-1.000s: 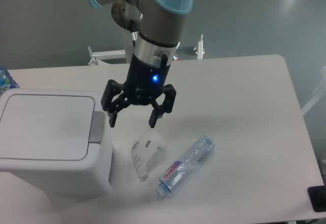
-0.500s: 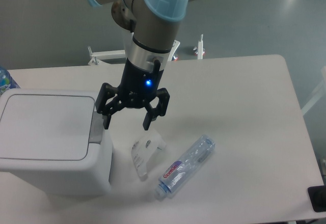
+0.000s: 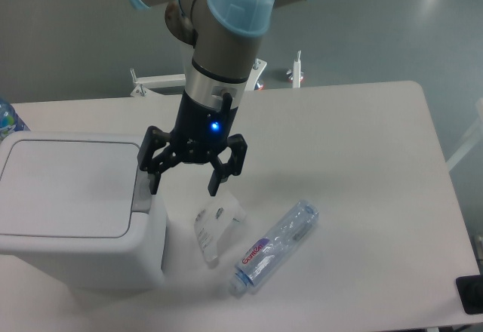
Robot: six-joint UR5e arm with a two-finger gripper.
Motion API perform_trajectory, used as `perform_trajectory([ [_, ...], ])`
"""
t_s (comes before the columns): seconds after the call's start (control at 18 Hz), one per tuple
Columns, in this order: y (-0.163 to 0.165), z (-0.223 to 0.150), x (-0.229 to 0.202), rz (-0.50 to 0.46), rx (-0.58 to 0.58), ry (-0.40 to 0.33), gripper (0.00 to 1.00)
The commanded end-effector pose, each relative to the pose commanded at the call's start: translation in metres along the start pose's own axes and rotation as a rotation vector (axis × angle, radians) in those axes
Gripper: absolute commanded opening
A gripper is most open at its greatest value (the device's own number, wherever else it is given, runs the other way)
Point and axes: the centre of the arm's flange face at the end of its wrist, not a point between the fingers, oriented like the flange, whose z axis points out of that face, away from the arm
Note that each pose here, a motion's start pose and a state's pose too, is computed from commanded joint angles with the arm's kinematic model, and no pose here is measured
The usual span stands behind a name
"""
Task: Open the trash can
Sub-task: 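Press the gripper finger on the lid edge to flip the lid open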
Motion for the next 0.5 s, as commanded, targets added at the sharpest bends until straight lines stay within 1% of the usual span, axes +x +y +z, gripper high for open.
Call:
perform_trajectory([
  [0.5, 0.0001, 0.0023, -0.0011, -0.001, -0.003, 0.0, 1.0],
])
